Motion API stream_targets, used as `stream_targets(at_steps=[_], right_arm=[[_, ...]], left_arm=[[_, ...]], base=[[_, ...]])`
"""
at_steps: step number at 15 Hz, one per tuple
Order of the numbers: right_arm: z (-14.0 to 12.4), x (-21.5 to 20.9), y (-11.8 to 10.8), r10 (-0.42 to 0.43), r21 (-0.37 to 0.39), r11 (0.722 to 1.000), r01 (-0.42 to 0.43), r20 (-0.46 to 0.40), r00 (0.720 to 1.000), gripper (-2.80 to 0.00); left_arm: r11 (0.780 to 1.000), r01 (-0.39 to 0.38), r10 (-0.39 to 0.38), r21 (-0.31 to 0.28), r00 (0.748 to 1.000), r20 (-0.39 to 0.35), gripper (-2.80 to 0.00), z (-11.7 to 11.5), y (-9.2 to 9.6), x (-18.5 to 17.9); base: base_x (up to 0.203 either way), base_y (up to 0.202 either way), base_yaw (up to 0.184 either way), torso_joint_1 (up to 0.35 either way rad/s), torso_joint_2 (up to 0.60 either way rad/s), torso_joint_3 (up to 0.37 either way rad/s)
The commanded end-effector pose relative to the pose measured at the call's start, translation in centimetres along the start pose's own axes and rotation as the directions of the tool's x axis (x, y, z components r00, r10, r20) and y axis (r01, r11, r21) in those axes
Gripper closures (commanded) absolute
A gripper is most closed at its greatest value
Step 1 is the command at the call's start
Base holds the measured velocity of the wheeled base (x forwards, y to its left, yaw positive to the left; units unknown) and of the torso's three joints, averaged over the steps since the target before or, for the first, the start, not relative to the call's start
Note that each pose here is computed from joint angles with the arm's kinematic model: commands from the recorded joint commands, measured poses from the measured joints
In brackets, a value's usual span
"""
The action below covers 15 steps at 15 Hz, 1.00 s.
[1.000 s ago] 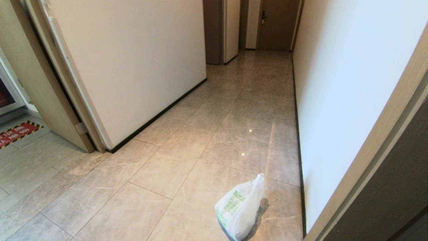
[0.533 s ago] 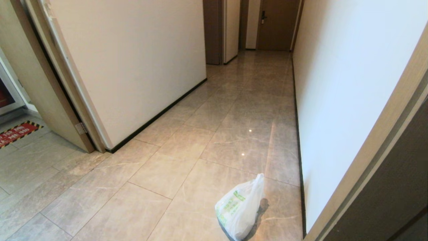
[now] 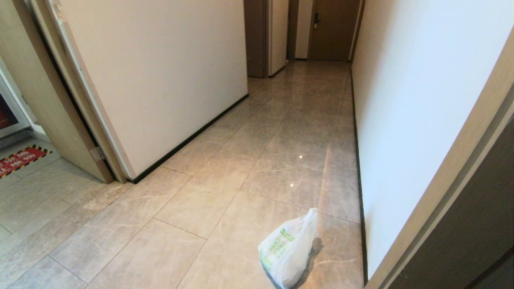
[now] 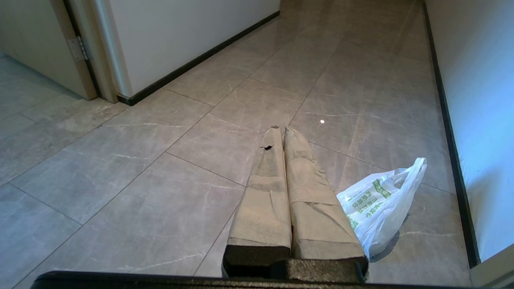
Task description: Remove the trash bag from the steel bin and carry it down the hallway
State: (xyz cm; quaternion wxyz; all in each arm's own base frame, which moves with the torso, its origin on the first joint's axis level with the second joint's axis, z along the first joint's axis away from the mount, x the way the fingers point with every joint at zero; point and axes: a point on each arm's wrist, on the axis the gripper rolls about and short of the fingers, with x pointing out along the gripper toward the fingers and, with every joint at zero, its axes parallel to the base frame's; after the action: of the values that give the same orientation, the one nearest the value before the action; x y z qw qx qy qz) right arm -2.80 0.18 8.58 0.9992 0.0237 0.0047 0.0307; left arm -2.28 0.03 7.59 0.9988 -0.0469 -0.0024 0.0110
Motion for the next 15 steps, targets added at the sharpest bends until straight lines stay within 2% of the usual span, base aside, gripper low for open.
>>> stream_targets(at_steps=[1, 15], right_arm=[[-0.79, 0.25, -0.2, -0.063, 0.008, 0.998, 0.064, -0.02, 0.998, 0.0], [-0.96, 0.31, -0.26, -0.086, 0.014, 0.996, 0.086, -0.022, 0.996, 0.0]], left_arm=[[1.0, -0.001, 0.001, -0.001, 1.0, 0.001, 0.0, 0.01, 0.0, 0.0], [1.0, -0.001, 0.001, -0.001, 1.0, -0.001, 0.0, -0.03, 0.0, 0.01]], base=[[0.0, 0.0, 0.0, 0.0, 0.0, 0.0], [0.0, 0.0, 0.0, 0.0, 0.0, 0.0]])
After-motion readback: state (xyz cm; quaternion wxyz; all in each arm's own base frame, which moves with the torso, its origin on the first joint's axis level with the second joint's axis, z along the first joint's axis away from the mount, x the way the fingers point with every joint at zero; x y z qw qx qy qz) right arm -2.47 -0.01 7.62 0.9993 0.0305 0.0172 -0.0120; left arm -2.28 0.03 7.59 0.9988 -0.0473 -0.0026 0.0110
